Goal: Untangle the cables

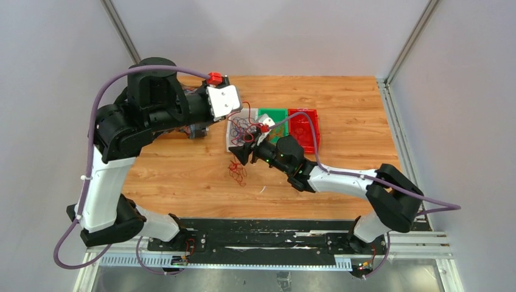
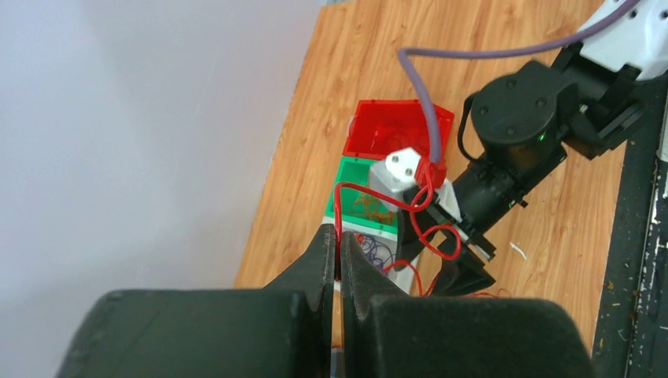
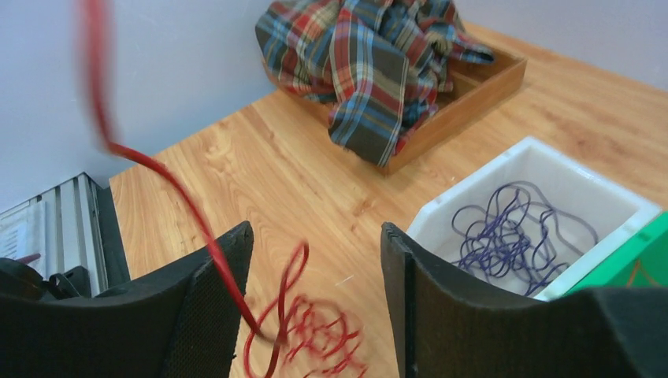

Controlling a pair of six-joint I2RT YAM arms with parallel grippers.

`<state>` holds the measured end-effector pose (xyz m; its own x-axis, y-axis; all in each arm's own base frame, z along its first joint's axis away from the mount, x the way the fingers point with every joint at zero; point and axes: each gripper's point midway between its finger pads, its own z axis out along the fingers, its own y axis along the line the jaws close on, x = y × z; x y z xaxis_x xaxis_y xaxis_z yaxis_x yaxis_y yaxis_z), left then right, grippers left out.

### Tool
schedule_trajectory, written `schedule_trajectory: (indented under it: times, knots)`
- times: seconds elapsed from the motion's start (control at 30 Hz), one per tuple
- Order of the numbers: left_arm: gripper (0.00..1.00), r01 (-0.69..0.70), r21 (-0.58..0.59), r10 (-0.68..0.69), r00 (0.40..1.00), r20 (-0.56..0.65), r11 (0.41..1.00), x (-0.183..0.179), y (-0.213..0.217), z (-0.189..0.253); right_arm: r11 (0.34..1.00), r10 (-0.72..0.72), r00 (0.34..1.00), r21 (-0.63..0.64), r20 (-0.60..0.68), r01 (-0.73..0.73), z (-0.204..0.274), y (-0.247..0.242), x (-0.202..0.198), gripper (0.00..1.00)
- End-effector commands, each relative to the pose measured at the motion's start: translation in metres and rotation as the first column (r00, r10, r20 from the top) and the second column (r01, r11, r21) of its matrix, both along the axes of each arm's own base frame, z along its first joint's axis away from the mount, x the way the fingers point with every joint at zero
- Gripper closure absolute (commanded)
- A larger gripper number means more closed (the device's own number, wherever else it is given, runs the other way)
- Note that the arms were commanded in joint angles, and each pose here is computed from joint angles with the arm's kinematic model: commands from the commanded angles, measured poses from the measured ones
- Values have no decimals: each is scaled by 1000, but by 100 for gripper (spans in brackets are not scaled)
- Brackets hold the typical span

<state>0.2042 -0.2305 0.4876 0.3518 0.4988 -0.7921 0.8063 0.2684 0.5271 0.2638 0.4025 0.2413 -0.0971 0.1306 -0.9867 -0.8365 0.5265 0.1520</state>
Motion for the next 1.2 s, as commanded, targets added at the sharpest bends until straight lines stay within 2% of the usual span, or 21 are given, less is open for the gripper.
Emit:
schedule_trajectory:
  times: [0.0, 0.23, 0.4, 0.57, 0.7, 0.87, 1.07, 1.17]
  knots:
    - [100, 46, -57, -43, 998, 48, 997, -10, -2, 23, 997, 35, 998, 69, -46, -31, 2, 20, -3, 43]
    - [100, 54, -113, -47, 997, 62, 992, -8, -10, 43, 997, 45, 990, 61, -131, -38, -32, 44, 7, 64]
    - [100, 49, -210, -3, 977, 215, 976, -4, -3, 85, 1000, -11, 980, 18, -199, 14, -72, 37, 11, 69]
    - [100, 16, -338, 120, 918, 379, 941, 4, 11, 145, 999, -46, 960, -19, -275, 42, -117, 27, 7, 71]
    - [100, -17, -430, 252, 831, 496, 903, 8, 31, 190, 997, -73, 944, -53, -320, 59, -148, 18, -1, 71]
    - [99, 2, -535, 365, 729, 579, 845, -3, 56, 236, 992, -115, 924, -89, -364, 89, -173, 7, -5, 74]
    - [99, 21, -589, 478, 562, 675, 808, -16, 82, 281, 987, -130, 908, -137, -399, 81, -198, 5, -18, 76]
    - [100, 40, -632, 555, 441, 706, 774, -24, 97, 306, 980, -157, 897, -176, -413, 90, -211, 1, -21, 76]
